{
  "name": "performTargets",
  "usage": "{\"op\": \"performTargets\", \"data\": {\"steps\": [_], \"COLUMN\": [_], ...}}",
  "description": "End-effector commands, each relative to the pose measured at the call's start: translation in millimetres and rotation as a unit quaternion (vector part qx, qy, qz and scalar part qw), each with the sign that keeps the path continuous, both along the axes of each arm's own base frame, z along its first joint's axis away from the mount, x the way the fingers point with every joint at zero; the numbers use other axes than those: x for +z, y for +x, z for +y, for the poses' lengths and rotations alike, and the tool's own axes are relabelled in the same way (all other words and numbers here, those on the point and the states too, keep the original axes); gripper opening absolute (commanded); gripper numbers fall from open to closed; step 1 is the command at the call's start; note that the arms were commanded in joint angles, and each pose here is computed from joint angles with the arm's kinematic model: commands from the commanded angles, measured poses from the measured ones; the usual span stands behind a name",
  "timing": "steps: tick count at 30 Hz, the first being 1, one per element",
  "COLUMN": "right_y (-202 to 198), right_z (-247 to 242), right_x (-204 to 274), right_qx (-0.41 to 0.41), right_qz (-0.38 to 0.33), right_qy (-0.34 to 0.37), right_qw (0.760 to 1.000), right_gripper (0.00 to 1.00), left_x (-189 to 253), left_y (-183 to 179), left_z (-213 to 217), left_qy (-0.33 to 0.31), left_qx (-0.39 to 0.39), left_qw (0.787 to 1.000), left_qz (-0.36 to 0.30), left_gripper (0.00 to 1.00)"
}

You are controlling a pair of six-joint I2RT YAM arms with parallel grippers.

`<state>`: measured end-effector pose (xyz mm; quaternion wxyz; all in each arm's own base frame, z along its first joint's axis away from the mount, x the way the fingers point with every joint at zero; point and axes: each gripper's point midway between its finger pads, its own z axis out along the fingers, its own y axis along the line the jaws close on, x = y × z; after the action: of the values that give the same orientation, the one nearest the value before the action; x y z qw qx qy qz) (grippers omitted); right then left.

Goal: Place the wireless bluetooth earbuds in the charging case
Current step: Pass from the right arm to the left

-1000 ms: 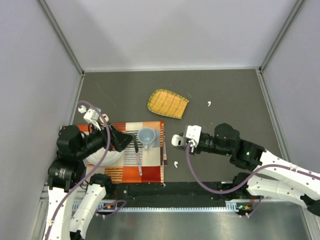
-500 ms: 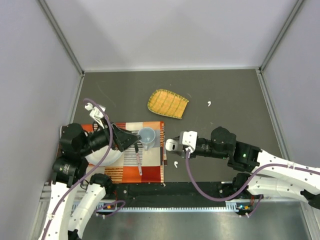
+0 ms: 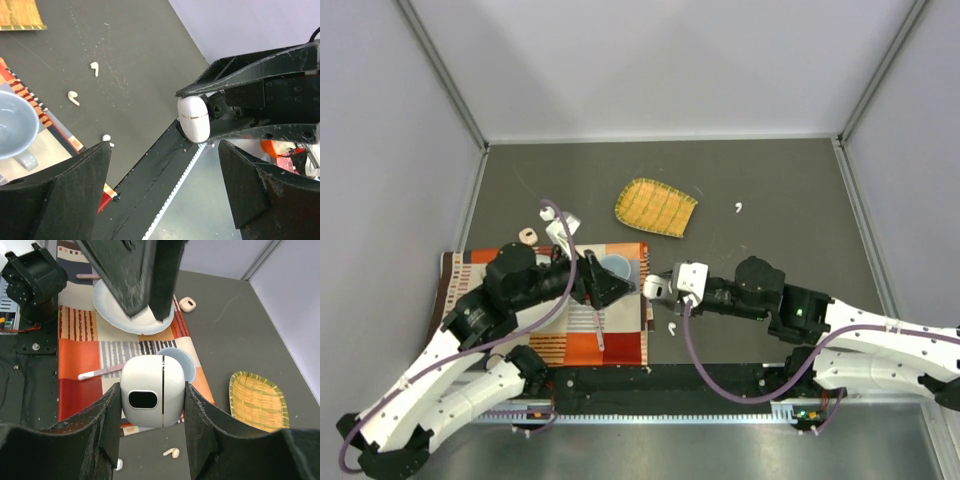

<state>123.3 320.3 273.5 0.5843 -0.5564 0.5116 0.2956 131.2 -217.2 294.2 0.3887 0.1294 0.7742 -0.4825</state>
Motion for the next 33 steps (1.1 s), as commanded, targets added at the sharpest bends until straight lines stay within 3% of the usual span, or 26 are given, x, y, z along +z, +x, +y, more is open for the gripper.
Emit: {"op": "performTargets", "data": {"steps": [1,14,24,33], "right_y": [-7,-6,5,-1], "right_z": [11,9,5,6], "right_x": [41,41,31,33], "right_qx": [0.007,-0.009,-0.039,-0.022], "right_qz": [-0.018,-0.01,-0.026,-0.032], "right_qy": [0.06,0.073,0.055,0.059], "right_qw": [0.998,0.997,0.997,0.998], "right_gripper": [0.0,0.0,0.0,0.0], "left_x": [17,13,9,6], "left_y": [15,17,-5,-4], "left_z": [-20,-46,-56,-59], "left_qy": [-0.018,-0.02,-0.026,-0.018], "left_qx": [0.022,0.005,-0.056,-0.06], "left_qw": [0.999,0.999,0.998,0.998], "left_qz": [-0.031,-0.03,-0.008,-0.006], "left_gripper": [0.93,0.73,0.72,0.57]}}
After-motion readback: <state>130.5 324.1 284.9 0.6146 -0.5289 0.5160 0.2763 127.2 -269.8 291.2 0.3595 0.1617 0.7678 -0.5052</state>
